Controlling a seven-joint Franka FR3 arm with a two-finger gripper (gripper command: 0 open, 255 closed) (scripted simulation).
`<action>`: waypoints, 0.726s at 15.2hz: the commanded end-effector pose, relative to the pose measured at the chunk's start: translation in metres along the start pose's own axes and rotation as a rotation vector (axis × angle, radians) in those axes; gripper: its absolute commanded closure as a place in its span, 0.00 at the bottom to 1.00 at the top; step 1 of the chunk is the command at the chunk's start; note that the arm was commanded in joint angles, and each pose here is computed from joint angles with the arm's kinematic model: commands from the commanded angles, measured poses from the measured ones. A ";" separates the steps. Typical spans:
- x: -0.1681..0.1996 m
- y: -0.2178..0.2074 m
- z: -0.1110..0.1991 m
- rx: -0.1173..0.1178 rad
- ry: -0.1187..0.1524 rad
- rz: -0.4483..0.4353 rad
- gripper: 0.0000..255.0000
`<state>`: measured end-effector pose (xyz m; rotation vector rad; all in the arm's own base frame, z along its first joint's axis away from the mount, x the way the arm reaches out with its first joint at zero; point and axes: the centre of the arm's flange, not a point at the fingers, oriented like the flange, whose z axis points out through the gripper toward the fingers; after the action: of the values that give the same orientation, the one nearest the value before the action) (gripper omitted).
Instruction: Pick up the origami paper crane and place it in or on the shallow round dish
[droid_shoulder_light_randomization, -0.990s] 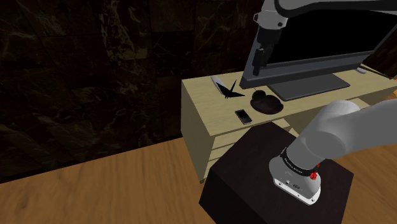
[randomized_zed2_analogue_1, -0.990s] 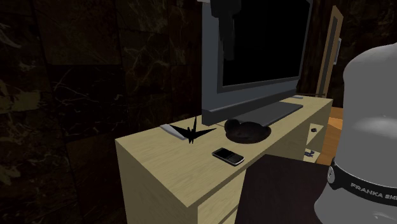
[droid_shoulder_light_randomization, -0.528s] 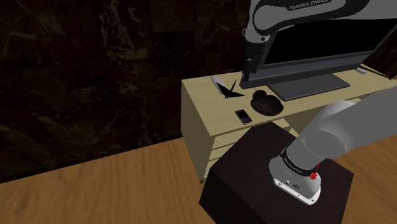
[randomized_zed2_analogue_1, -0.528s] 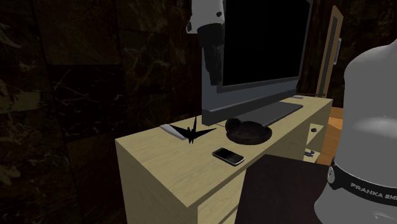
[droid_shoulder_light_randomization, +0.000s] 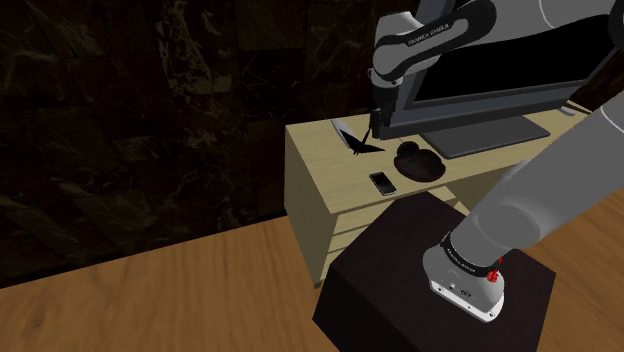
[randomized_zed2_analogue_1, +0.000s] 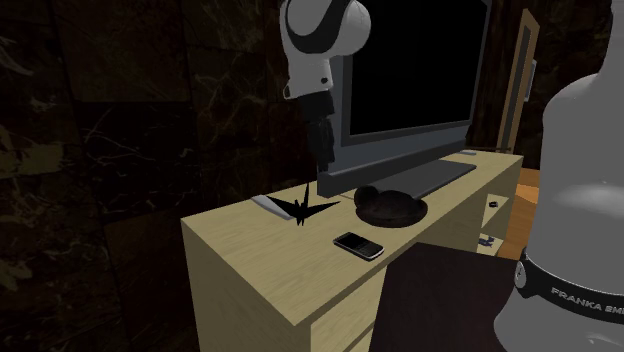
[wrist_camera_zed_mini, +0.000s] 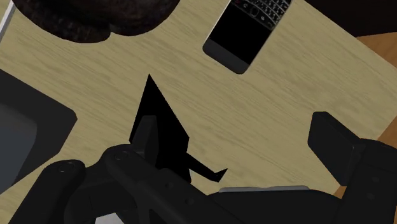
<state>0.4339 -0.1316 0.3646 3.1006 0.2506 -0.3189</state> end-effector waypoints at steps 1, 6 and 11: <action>0.016 0.013 0.018 0.000 -0.010 -0.002 0.00; 0.053 0.046 0.066 0.000 -0.036 -0.005 0.00; 0.071 0.063 0.102 0.001 -0.050 -0.007 0.00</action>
<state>0.4931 -0.1847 0.2567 3.0886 0.2605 -0.3957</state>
